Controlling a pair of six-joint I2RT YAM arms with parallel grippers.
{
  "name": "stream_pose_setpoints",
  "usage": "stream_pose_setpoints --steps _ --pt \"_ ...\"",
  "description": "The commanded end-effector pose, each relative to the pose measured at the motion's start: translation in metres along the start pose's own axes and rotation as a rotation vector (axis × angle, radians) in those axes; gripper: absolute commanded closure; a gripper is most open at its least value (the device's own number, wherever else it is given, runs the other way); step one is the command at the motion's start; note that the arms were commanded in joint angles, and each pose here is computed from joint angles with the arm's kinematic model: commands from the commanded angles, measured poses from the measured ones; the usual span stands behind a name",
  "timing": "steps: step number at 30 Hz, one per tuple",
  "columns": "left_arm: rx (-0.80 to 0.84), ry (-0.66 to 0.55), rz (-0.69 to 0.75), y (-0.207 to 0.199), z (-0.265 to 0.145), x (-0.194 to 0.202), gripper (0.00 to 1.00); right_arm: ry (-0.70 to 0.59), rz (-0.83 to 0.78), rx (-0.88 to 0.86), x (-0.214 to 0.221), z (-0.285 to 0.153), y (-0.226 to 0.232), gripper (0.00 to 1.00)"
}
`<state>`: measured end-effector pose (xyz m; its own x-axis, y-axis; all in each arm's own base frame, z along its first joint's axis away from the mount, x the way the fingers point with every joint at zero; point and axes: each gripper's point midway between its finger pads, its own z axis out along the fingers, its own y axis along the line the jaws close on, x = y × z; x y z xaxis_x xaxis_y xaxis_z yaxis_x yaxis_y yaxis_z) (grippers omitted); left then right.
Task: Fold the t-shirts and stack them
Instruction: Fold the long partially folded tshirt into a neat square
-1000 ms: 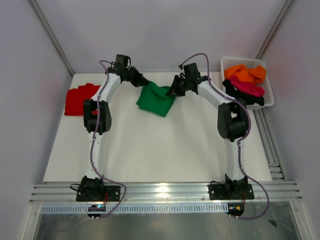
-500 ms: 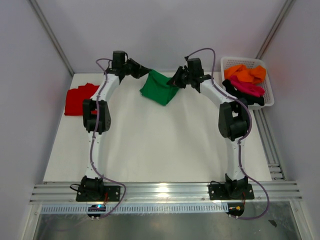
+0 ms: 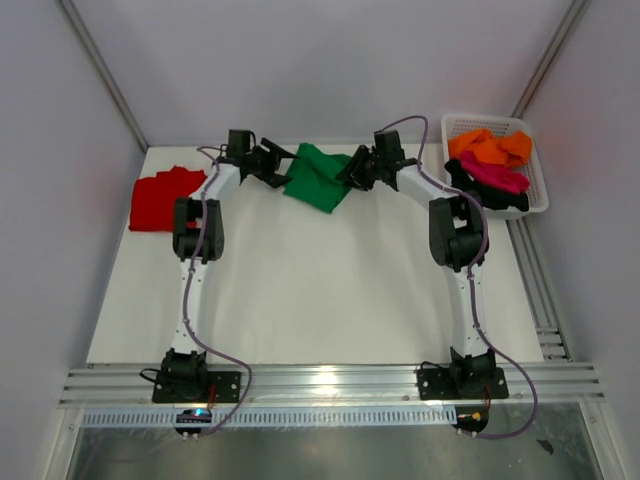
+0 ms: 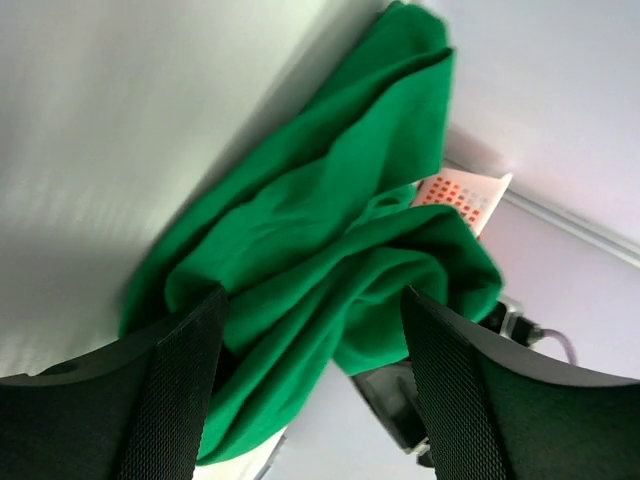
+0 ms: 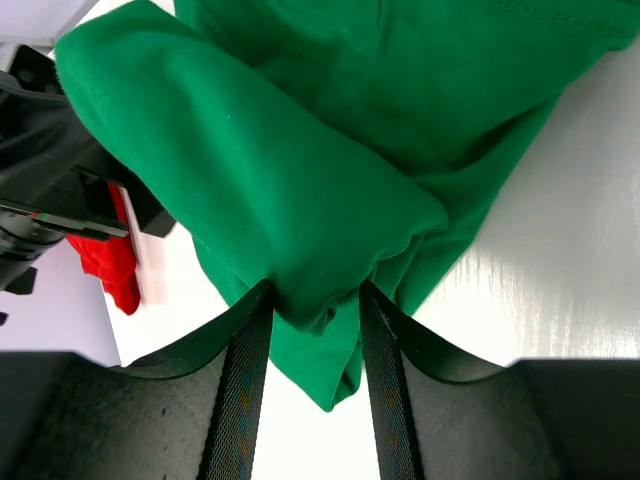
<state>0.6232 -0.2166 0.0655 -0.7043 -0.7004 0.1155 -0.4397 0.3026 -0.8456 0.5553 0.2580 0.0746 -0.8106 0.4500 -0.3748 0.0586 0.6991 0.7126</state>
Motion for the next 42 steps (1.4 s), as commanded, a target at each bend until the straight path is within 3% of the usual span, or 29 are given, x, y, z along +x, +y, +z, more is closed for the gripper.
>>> stream_pose_setpoints --steps 1,11,18,25,34,42 --pt "0.062 0.04 0.084 -0.028 -0.021 0.015 0.27 -0.058 -0.021 -0.067 -0.022 -0.008 0.029 0.56" --pt "-0.013 0.078 0.188 -0.008 -0.049 0.04 0.28 -0.024 -0.091 -0.056 -0.006 -0.024 0.022 0.56" --pt "-0.104 0.075 0.361 0.002 -0.091 0.059 0.28 -0.05 -0.197 -0.042 0.0 -0.06 0.027 0.56" --pt "-0.169 0.087 0.368 0.017 -0.124 0.082 0.29 -0.072 -0.275 -0.069 0.009 -0.1 0.042 0.56" --pt "-0.224 0.078 0.404 0.042 -0.171 0.116 0.29 0.013 -0.318 -0.091 0.046 -0.074 0.055 0.56" --pt "-0.136 0.035 0.479 0.017 -0.231 0.158 0.29 0.041 -0.325 -0.132 0.047 -0.03 0.064 0.56"
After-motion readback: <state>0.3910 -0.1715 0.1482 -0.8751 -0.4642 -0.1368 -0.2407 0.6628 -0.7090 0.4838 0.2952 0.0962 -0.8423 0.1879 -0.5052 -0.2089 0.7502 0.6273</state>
